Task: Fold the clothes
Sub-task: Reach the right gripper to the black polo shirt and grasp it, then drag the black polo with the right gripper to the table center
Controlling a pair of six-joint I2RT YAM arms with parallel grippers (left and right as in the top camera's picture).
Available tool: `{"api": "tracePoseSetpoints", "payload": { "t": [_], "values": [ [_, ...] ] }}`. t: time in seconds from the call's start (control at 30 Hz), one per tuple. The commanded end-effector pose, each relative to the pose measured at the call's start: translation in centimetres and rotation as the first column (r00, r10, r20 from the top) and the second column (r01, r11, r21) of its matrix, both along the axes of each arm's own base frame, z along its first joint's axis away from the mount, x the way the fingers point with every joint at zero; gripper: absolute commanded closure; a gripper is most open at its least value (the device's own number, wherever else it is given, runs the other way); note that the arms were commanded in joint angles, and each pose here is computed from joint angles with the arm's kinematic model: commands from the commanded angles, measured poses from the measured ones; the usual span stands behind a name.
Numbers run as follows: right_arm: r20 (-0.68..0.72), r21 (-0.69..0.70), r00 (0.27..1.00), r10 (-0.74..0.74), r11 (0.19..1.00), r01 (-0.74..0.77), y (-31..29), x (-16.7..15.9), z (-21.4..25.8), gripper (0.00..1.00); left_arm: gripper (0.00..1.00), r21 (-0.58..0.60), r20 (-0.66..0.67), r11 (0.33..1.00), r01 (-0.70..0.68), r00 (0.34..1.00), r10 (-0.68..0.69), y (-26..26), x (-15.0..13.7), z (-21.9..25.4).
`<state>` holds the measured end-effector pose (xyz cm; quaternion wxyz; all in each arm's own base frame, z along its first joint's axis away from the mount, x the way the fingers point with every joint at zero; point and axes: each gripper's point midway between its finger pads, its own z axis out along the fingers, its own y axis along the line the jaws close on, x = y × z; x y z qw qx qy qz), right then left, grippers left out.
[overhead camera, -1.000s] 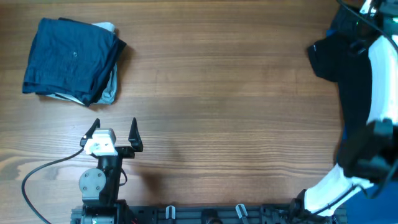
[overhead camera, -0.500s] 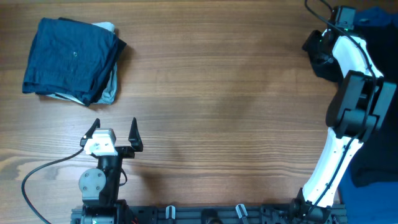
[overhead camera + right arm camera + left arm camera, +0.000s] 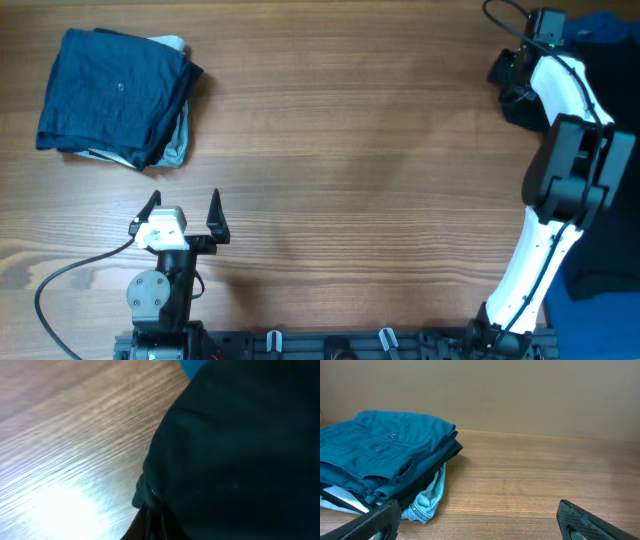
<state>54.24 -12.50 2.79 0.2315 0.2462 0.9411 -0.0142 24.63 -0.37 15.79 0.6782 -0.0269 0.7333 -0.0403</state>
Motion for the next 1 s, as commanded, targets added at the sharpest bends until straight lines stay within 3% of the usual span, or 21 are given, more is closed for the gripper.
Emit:
{"api": "tracePoseSetpoints", "payload": {
  "t": [0.0,0.17,0.23,0.43,0.53,0.63,0.77,0.9,0.93,0.97],
  "values": [
    [0.177,-0.083,0.982,0.058,0.996,-0.043,0.2,0.3,11.7,0.95,0.0,0.018,0.0,1.0,0.014,1.0,-0.014,-0.2,0.0,-0.2],
    [0.257,-0.114,0.95,0.177,0.982,-0.152,4.7,-3.0,21.0,0.96,0.0,0.018,0.0,1.0,0.014,1.0,-0.014,-0.2,0.0,-0.2],
    [0.244,-0.08,0.934,0.262,0.965,-0.249,9.1,-3.8,21.5,0.96,0.0,0.018,0.0,1.0,0.014,1.0,-0.014,-0.2,0.0,-0.2],
    [0.154,0.054,0.832,0.533,0.836,-0.545,27.3,-5.3,15.6,0.96,0.0,0.018,0.0,1.0,0.014,1.0,-0.014,-0.2,0.0,-0.2],
    [0.111,0.119,0.7,0.706,0.689,-0.715,39.5,-7.9,9.1,0.96,0.0,0.018,0.0,1.0,0.014,1.0,-0.014,-0.2,0.0,-0.2],
    [0.077,0.18,0.523,0.849,0.504,-0.845,49.9,-13.9,3.3,0.96,0.0,0.018,0.0,1.0,0.014,1.0,-0.014,-0.2,0.0,-0.2],
    [0.072,0.159,0.366,0.928,0.351,-0.923,56.6,-20.6,2.2,0.96,0.0,0.018,0.0,1.0,0.014,1.0,-0.014,-0.2,0.0,-0.2],
    [0.099,0.174,0.334,0.937,0.314,-0.933,57.7,-21.8,3.4,0.96,0.0,0.018,0.0,1.0,0.014,1.0,-0.014,-0.2,0.0,-0.2],
    [0.116,0.169,0.32,0.94,0.299,-0.939,57.6,-21.6,4.2,0.93,0.0,0.018,0.0,1.0,0.014,1.0,-0.014,-0.2,0.0,-0.2],
    [0.13,0.155,0.303,0.944,0.283,-0.947,57.5,-21.4,4.9,0.78,0.0,0.018,0.0,1.0,0.014,1.0,-0.014,-0.2,0.0,-0.2]
  ]
}}
